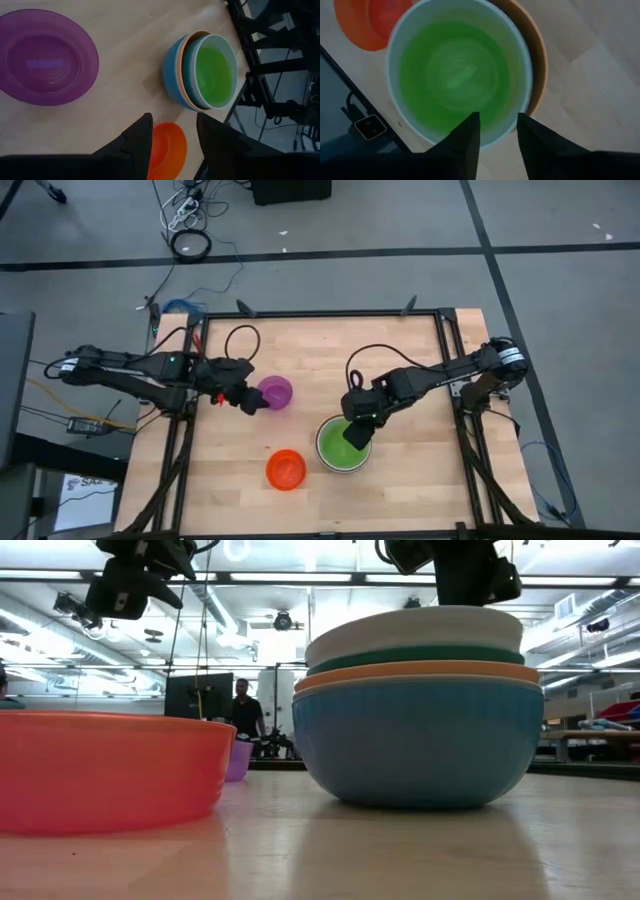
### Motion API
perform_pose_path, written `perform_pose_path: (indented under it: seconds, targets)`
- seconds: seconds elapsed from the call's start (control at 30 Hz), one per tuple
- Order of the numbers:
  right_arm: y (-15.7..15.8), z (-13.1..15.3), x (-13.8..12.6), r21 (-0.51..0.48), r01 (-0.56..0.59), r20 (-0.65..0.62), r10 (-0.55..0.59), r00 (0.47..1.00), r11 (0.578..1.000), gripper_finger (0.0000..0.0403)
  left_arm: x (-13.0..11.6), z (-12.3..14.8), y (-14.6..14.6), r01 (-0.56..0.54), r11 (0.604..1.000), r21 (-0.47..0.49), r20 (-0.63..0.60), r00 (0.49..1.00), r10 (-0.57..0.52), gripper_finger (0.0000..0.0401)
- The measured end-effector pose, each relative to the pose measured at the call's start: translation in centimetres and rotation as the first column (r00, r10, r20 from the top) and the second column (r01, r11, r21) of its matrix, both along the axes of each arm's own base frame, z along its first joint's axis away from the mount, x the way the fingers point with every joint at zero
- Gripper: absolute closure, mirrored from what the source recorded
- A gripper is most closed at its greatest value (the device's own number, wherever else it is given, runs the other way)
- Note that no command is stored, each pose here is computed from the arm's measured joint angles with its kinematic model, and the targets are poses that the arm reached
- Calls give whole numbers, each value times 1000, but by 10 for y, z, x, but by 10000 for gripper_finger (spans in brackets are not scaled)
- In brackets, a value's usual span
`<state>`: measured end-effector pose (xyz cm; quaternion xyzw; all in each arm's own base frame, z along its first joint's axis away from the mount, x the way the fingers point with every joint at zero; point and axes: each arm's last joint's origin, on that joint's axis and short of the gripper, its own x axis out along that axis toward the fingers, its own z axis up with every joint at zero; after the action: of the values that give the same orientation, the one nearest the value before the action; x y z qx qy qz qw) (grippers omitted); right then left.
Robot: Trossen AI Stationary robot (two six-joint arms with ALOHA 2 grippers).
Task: Nest bowls inside each other
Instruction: Stack the purple bowl on top of the light green bowl
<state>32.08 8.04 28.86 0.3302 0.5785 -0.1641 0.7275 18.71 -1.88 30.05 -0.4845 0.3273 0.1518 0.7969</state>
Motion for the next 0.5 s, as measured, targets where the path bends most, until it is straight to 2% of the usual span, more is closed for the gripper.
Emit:
perform_pose_path:
  seconds: [0.17,0.3,0.4,0.5]
  targets:
    - [0,0,-1,-5,3,-8,-3,1000,1000,273,0,0,0,5,1000,9,1,1000,-6,238]
    - [2,5,-5,-66,38,29,-36,999,997,274,1,0,0,59,996,70,10,998,-60,238]
    - [4,18,-13,-103,86,86,-77,993,991,275,6,-6,-2,159,982,99,-34,987,-157,238]
    - [1,31,-24,-119,139,129,-123,984,983,275,16,-18,-6,304,947,102,-99,951,-294,238]
